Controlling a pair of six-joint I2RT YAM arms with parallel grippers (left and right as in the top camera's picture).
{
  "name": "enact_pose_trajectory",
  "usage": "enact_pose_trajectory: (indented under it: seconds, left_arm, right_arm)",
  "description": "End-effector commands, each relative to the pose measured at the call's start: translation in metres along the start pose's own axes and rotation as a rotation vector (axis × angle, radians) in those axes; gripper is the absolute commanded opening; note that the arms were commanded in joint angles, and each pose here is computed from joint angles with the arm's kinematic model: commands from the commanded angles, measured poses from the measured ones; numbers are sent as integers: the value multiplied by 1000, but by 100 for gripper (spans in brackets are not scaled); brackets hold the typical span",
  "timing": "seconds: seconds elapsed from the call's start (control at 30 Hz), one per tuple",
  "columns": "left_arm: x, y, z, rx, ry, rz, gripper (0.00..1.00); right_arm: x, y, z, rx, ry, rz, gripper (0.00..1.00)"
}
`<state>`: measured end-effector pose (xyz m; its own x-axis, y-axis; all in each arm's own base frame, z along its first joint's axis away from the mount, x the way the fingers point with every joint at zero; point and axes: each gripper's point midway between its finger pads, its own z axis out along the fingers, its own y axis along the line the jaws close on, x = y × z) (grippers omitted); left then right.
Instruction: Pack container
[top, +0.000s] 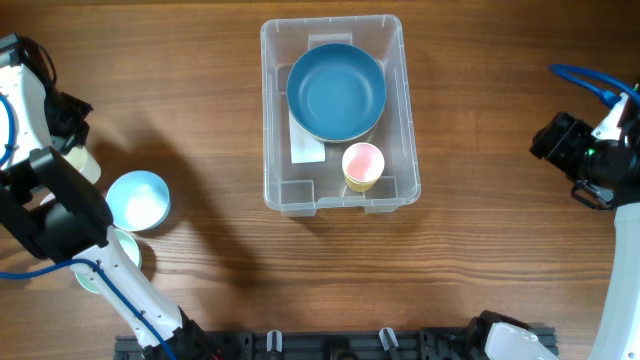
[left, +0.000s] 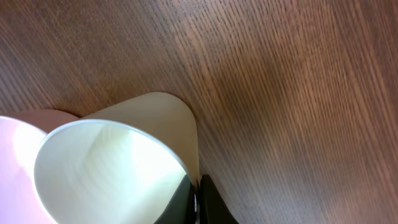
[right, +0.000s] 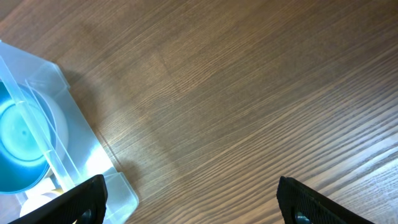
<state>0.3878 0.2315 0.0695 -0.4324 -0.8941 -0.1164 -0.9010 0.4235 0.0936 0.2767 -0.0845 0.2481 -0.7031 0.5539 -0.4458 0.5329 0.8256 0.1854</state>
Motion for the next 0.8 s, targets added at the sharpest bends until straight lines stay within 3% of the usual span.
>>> enact_pose_trajectory:
  seconds: [0.0,0.17,0.3,0.37,0.57,0.77]
  left_arm:
    - [3,-5,-30,33,-41,60,4]
    - [25,-31,-141,203,-208,170,4]
    - [96,-63,-237,404,-316,347,4]
    - [159,-80,-274,493,-336,495,4]
    - [343,-117,-303,636,-216,873,4]
    - [464,-136,-286,659,-148,1126,4]
  right_arm:
    - [2,0,2,-6,14,-12,89]
    - [2,0,2,-6,14,-12,89]
    - [2,0,2,-7,15,-11,89]
    - [3,2,2,-17,19,-11,89]
    - [5,2,2,-21,30,-11,89]
    - [7,3,2,-25,36,-11,89]
